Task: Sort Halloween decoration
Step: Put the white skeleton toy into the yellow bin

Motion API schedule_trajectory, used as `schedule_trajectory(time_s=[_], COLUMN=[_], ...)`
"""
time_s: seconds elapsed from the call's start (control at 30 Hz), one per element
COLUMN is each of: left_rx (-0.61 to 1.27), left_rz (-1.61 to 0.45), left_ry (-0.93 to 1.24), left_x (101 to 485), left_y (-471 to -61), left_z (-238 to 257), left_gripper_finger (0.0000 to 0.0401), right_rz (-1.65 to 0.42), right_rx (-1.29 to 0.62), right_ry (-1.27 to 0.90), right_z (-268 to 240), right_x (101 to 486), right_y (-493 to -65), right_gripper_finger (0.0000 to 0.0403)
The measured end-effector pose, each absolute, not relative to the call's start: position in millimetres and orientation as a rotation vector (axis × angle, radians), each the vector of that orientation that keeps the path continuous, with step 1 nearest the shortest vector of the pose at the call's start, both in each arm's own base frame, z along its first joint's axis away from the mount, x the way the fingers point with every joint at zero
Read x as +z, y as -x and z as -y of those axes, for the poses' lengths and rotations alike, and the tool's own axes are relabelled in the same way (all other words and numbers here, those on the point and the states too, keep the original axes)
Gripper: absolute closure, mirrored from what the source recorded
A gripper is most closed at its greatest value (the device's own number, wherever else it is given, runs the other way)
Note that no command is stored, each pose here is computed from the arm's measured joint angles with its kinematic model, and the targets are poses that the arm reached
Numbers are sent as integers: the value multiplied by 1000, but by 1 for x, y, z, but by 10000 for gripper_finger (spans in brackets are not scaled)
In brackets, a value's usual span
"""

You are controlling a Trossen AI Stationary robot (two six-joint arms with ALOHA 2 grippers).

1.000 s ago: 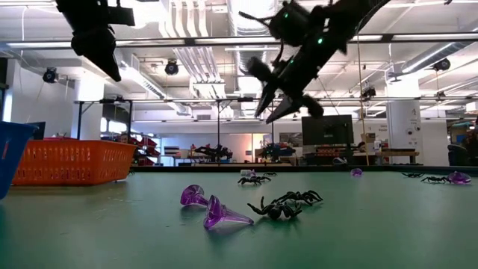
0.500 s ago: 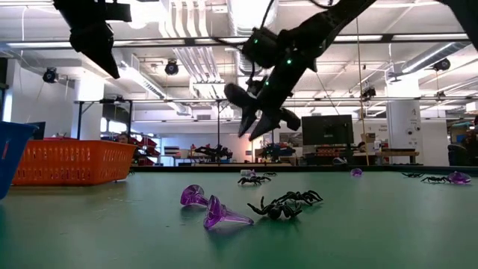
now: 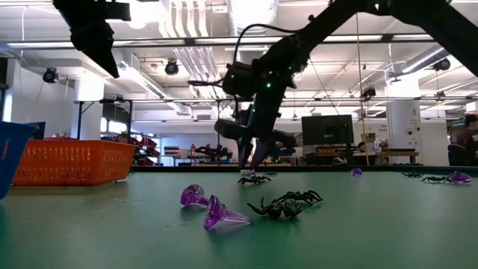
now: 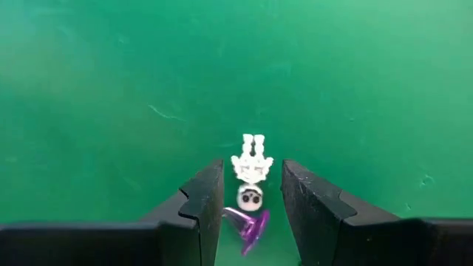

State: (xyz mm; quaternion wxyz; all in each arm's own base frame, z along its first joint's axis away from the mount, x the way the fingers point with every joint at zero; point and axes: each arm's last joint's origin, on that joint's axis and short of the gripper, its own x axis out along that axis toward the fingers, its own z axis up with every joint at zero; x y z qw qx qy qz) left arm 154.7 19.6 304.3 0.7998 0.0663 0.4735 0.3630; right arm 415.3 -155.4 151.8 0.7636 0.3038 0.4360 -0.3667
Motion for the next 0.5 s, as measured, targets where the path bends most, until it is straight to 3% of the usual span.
schedule_trajectory(time_s=[0.33,0.5], left_rx=[778,778], left_rz=[-1017,-1017], left_ry=[-142,-142], left_x=[304,304], left_y=[-155,-155], left_z=[-20,-20], left_gripper_finger=[322,322], right_rz=[-1011,-1029], right_rx=[-789,-782], right_ry=[-688,-704], right_z=[160,160], right_x=[134,133], right_y=[-419,-418], right_gripper_finger=[279,322])
